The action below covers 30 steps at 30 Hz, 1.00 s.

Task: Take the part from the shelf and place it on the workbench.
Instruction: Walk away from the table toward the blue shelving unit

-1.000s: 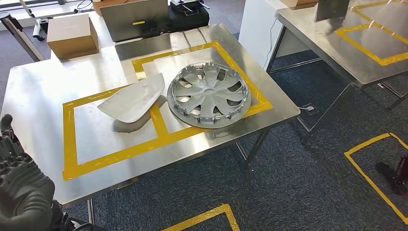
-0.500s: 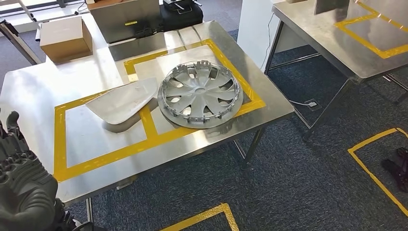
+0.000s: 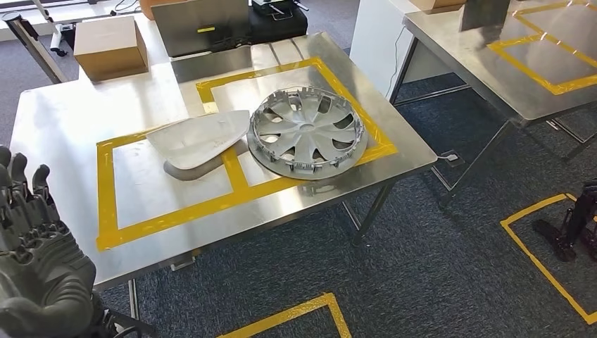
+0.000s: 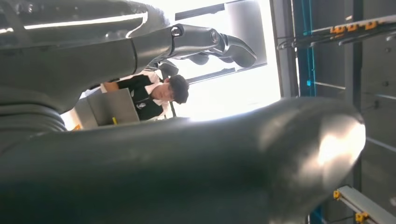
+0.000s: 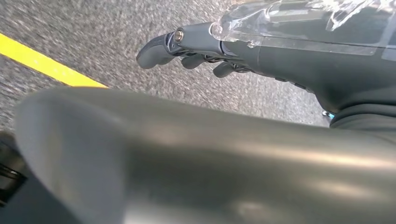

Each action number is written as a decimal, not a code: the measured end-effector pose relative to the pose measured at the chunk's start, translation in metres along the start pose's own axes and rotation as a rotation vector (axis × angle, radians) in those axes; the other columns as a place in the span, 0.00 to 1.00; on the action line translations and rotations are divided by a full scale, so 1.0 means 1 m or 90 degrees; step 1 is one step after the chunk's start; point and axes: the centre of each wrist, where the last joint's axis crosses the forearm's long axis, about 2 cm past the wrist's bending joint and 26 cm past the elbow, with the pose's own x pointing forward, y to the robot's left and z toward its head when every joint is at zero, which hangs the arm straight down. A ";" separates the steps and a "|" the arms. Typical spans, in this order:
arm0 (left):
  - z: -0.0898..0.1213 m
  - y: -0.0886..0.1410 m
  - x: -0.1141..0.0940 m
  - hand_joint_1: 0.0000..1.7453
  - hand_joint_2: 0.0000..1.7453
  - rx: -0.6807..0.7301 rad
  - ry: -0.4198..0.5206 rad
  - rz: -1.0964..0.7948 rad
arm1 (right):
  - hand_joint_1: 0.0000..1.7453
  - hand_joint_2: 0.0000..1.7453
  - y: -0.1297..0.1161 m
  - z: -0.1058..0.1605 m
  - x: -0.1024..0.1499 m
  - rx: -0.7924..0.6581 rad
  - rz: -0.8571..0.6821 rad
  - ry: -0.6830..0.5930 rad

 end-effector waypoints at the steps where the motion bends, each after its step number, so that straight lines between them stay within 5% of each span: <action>1: 0.001 0.000 0.000 0.00 0.00 -0.001 0.003 0.000 | 0.00 0.00 0.000 0.000 0.000 0.001 0.000 0.000; 30: 0.015 0.000 -0.004 0.00 0.00 -0.020 0.048 0.012 | 0.00 0.00 -0.001 0.000 0.001 0.009 -0.003 -0.001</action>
